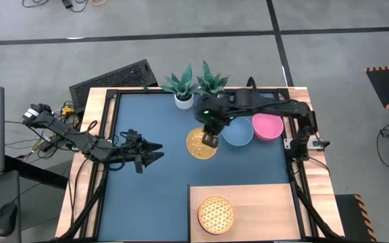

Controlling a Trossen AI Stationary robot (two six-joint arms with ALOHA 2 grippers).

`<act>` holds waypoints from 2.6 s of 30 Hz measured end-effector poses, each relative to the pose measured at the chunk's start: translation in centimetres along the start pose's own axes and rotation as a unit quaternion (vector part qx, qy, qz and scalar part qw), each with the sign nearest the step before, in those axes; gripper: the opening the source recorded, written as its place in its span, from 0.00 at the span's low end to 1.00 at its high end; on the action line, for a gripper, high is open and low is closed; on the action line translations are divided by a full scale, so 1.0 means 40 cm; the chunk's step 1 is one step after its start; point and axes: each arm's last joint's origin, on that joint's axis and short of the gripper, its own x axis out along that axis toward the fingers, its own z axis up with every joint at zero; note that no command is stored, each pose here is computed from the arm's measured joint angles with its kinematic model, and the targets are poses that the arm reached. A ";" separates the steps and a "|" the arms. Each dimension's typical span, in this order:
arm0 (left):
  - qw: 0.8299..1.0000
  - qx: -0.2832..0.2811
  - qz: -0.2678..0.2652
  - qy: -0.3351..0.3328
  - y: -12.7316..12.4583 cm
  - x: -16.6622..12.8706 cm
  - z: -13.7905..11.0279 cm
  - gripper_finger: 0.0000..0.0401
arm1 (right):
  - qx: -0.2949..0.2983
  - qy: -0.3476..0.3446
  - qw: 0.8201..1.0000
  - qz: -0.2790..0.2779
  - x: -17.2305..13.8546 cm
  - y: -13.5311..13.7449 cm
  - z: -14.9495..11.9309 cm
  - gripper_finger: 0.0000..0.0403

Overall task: Place and stack bowls onto a shelf
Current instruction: Stack the yellow patterned bowl on top of the orange patterned bowl on the shelf, then adjust the stacked bowls on the shelf

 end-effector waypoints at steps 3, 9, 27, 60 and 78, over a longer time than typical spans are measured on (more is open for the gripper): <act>1.000 0.000 -0.013 0.012 -0.002 0.000 -0.002 0.62 | 0.017 -0.030 0.999 0.022 -0.100 0.048 -0.002 0.09; 0.999 0.003 -0.024 0.029 -0.002 0.000 -0.006 0.62 | 0.014 -0.059 0.994 0.095 -0.196 0.189 -0.050 0.09; 0.999 0.010 -0.016 0.047 0.004 -0.001 -0.013 0.62 | -0.027 -0.007 0.993 0.117 -0.147 0.451 -0.175 0.09; 0.998 0.005 -0.003 0.059 0.011 -0.001 -0.020 0.62 | -0.039 0.087 0.989 0.112 -0.056 0.464 -0.179 0.09; 0.998 0.004 -0.002 0.058 0.011 -0.001 -0.020 0.62 | -0.040 0.108 0.986 0.118 -0.042 0.461 -0.177 0.33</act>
